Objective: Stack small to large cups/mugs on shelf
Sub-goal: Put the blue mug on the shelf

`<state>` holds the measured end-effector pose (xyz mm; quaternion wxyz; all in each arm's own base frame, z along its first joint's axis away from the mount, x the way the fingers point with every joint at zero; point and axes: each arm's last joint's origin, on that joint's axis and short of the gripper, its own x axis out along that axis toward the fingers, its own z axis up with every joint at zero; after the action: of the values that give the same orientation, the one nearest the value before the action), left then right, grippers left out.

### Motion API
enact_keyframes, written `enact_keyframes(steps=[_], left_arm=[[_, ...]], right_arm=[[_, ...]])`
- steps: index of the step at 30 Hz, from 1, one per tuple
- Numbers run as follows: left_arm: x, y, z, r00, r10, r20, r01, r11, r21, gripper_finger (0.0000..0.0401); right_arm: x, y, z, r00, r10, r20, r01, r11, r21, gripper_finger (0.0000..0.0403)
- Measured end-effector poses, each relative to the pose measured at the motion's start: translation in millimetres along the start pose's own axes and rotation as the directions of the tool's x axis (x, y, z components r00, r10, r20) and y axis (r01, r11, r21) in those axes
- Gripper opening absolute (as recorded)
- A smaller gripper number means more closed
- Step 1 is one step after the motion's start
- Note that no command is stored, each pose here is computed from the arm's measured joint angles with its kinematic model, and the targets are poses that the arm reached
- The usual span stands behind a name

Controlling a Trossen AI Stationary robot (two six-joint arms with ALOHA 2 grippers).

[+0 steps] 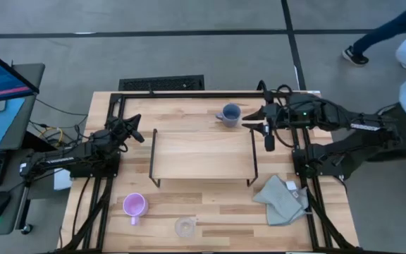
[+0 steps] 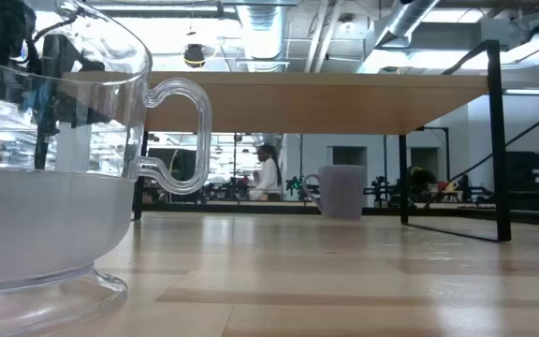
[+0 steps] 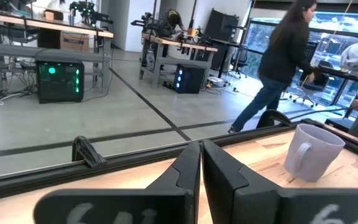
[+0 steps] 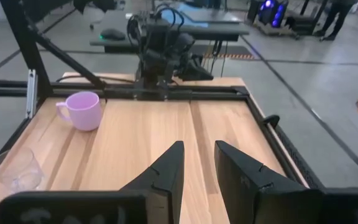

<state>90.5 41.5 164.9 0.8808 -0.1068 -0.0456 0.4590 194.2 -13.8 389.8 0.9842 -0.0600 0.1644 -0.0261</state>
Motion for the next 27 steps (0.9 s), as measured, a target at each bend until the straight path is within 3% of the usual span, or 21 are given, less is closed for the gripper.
enact_keyframes(steps=[3,9,19,27], left_arm=[[0,0,0,1.0,0.0,0.0,0.0,1.0,0.005,0.0007],[0,0,0,1.0,0.0,0.0,0.0,1.0,0.007,0.0007],[0,0,0,1.0,0.0,0.0,0.0,1.0,-0.001,0.0007],[0,0,0,1.0,0.0,0.0,0.0,1.0,-0.005,0.0007]], right_arm=[[2,-2,4,0.998,-0.024,-0.051,0.024,1.0,0.0,0.0114],[3,-14,-2,0.95,-0.21,-0.233,0.195,0.977,-0.087,0.0114],[3,-61,-19,0.844,-0.391,-0.367,0.407,0.913,-0.037,0.0114],[5,-104,-37,0.818,-0.362,-0.447,0.441,0.893,0.085,0.0114]])
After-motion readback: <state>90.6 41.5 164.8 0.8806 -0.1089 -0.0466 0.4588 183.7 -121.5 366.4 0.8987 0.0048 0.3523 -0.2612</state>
